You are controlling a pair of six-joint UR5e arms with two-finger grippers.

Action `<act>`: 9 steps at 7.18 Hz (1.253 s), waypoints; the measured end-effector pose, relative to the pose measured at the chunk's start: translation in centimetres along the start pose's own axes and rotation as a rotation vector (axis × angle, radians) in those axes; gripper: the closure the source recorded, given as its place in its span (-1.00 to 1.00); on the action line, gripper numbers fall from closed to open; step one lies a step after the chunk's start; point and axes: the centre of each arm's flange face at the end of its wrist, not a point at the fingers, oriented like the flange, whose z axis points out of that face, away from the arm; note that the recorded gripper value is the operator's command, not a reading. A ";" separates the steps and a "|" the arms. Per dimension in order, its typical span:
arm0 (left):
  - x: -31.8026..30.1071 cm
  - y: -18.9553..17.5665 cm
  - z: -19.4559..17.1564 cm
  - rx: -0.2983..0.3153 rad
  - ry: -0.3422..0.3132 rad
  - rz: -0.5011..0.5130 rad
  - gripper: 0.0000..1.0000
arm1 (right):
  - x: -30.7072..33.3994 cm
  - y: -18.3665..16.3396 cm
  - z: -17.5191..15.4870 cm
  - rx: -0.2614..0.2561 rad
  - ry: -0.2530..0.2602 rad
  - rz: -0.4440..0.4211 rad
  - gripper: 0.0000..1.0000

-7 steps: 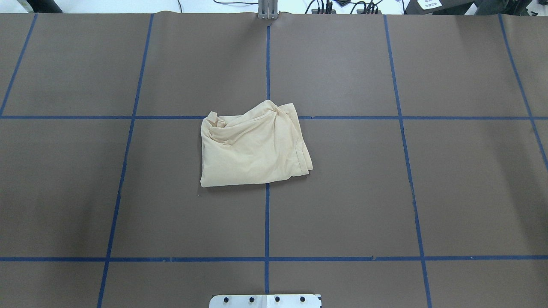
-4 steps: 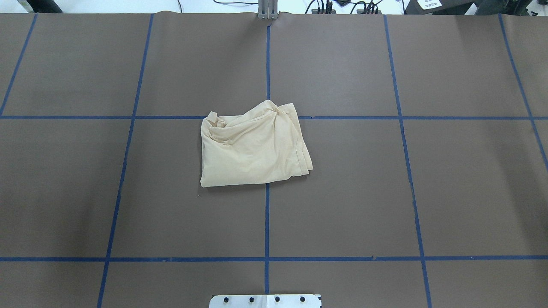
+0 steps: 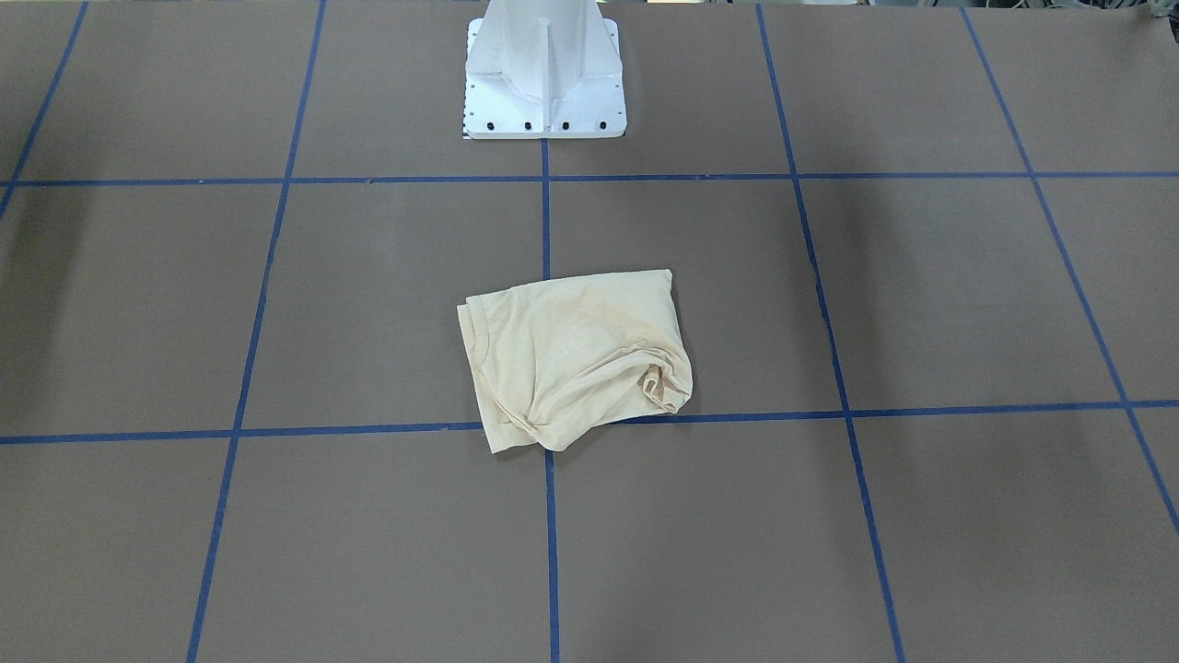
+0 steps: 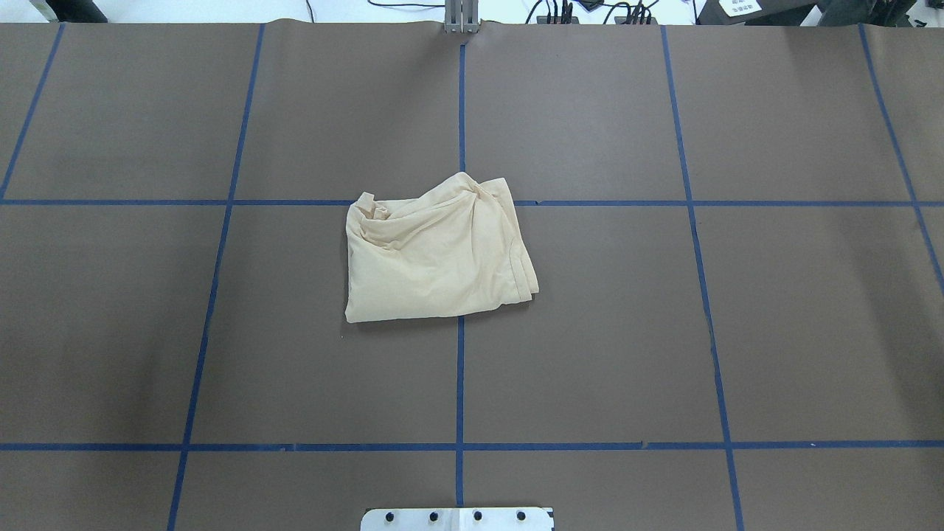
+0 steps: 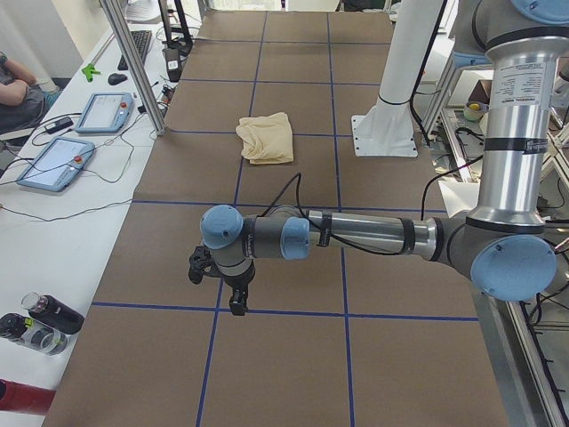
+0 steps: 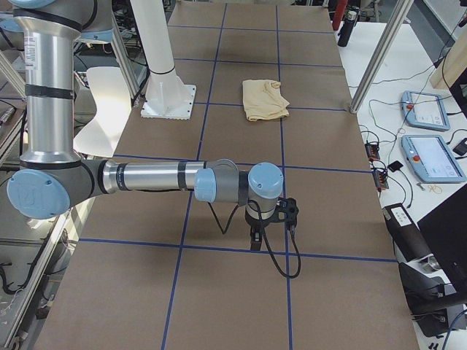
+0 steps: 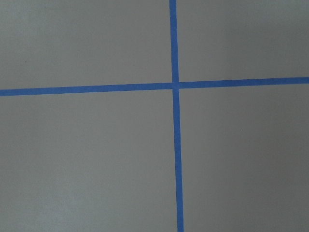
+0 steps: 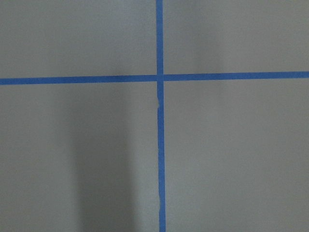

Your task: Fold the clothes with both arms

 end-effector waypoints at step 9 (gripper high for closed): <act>0.1 -0.1 -0.1 0.003 0.000 0.003 -0.98 | 0.5 0.1 0.5 -0.011 -0.001 0.010 -0.99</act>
